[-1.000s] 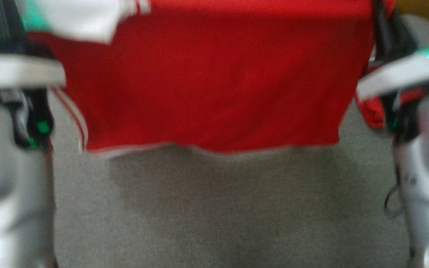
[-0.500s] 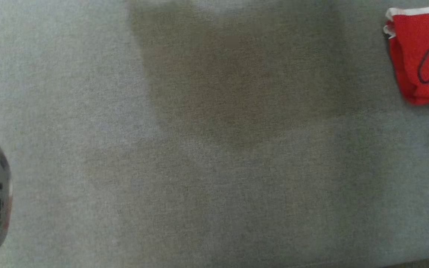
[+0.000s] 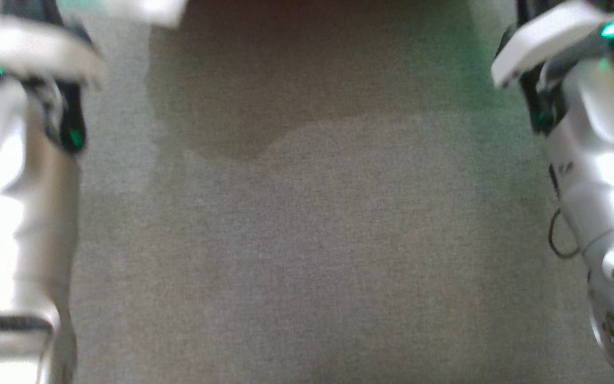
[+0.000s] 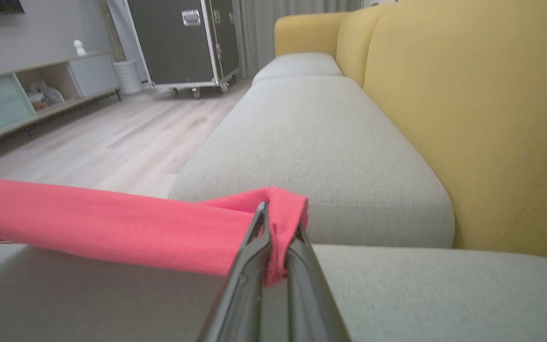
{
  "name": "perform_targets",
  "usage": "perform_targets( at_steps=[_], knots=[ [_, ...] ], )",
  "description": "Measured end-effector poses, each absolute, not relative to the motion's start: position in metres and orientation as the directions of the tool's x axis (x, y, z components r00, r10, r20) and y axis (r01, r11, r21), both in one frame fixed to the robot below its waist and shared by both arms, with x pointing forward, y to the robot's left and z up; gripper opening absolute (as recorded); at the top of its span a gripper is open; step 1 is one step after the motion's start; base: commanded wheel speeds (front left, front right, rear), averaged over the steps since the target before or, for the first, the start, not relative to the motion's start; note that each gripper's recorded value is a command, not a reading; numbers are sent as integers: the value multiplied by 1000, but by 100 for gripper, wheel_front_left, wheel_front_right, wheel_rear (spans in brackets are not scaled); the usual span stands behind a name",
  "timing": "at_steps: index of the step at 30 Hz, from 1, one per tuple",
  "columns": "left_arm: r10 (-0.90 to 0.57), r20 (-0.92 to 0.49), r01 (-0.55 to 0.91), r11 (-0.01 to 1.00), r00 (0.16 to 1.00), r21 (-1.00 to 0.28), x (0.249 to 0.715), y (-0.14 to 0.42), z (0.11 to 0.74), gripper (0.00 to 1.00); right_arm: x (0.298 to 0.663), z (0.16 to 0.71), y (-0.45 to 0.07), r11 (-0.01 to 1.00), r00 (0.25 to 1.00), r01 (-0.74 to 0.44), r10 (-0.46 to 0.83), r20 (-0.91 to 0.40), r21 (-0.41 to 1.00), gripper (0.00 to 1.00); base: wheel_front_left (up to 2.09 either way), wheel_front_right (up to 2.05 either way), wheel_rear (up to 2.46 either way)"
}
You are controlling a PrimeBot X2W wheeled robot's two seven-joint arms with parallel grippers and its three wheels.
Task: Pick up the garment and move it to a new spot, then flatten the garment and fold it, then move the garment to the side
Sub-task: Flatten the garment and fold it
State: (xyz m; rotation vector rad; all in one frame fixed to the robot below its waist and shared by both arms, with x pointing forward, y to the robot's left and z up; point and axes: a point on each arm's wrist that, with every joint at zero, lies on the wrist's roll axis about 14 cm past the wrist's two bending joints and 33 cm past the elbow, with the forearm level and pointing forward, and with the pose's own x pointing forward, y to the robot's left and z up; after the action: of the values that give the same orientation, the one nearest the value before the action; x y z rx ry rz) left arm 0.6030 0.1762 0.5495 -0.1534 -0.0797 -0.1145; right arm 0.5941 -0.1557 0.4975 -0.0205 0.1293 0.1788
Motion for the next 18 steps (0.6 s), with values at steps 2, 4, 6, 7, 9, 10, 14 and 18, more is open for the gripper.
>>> perform_targets(
  at_steps=[2,4,6,7,9,10,14,18],
  knots=[
    [-119,18,120,982,993,-145,583,177,521,0,583,486,-154,978,964,-204,194,-180,-40,0,0,0,0],
    [-135,-37,128,981,990,-148,563,174,499,0,572,478,-153,973,951,-222,203,-233,-58,0,0,0,0],
    [-149,-76,135,978,986,-159,543,171,484,0,559,468,-153,968,934,-240,211,-288,-70,0,0,0,0],
    [-150,-89,134,977,985,-165,534,173,479,0,552,462,-153,966,925,-247,213,-315,-72,0,0,0,0],
    [-155,-115,134,976,981,-174,517,176,471,0,535,449,-153,962,902,-264,219,-371,-74,0,0,0,0],
    [-159,-126,136,975,979,-175,509,178,469,0,526,443,-153,959,890,-274,223,-397,-76,0,0,0,0],
    [-190,-164,160,971,968,-179,479,180,466,0,493,428,-153,949,851,-307,243,-466,-66,0,0,0,0],
    [-221,-191,186,965,956,-183,449,180,464,0,473,433,-156,942,834,-330,260,-487,-61,0,0,0,0]
  ],
)
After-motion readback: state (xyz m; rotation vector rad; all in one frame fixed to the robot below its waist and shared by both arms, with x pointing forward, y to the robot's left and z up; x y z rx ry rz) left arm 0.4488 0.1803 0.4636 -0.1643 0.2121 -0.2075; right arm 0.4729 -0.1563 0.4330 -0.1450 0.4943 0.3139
